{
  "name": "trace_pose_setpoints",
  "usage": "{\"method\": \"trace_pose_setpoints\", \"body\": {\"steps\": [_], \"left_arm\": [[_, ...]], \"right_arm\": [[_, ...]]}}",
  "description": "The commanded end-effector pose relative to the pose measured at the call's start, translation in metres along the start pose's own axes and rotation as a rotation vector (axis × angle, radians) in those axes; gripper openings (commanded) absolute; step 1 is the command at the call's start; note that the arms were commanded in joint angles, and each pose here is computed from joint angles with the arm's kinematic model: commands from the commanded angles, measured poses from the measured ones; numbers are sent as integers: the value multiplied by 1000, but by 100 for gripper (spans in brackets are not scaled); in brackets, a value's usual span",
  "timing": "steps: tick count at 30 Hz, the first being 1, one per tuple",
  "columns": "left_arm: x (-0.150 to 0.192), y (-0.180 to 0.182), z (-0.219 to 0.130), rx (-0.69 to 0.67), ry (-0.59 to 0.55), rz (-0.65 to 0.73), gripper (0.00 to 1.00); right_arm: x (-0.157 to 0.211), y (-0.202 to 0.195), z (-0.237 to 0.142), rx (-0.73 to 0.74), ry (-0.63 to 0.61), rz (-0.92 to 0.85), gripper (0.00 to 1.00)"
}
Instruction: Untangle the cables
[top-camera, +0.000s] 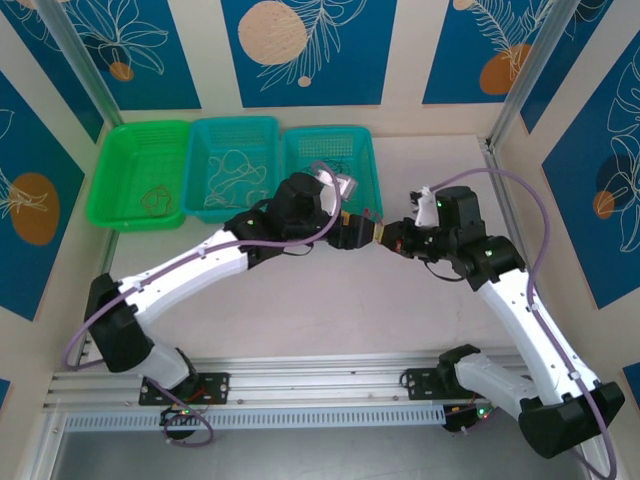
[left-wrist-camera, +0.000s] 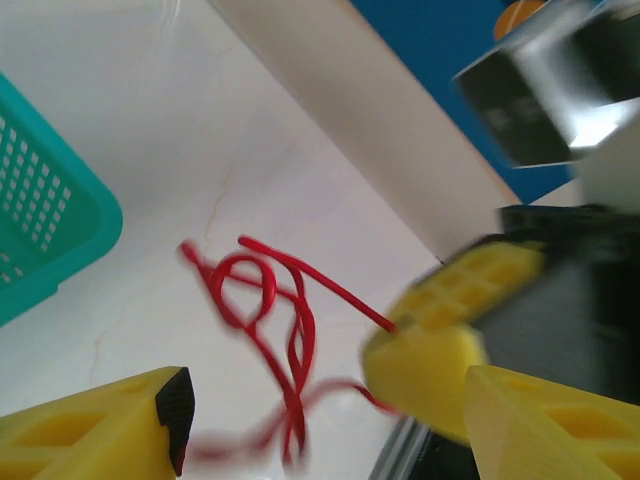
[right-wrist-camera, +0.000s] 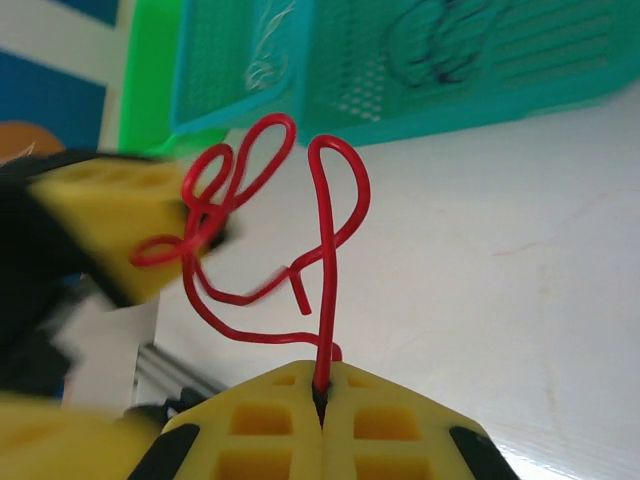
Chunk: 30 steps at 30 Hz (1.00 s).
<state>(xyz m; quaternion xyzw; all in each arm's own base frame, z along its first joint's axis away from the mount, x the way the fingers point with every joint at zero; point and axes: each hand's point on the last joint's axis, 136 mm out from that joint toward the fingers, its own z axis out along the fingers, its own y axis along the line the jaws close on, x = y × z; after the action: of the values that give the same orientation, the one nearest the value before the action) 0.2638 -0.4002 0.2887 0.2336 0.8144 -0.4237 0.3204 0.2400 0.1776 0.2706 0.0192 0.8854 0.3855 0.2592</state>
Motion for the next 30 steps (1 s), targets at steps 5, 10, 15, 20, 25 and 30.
{"method": "trace_pose_setpoints", "body": {"steps": [5, 10, 15, 20, 25, 30], "left_arm": [[8, 35, 2, -84, -42, -132, 18], [5, 41, -12, -117, -82, -121, 0], [-6, 52, -32, -135, -126, -128, 0], [-34, 89, -70, -209, -198, -131, 0], [-76, 161, -137, -358, -319, -160, 0], [-107, 261, -206, -532, -443, -287, 0]], "right_arm": [[3, 37, 9, -80, 49, -112, 0], [4, 40, 14, -97, 53, -112, 8], [-5, 44, 2, -76, 1, -102, 40], [-15, 63, -23, -127, -80, -114, 43], [-23, 81, -50, -195, -171, -121, 50], [-24, 91, -63, -251, -219, -119, 53]]}}
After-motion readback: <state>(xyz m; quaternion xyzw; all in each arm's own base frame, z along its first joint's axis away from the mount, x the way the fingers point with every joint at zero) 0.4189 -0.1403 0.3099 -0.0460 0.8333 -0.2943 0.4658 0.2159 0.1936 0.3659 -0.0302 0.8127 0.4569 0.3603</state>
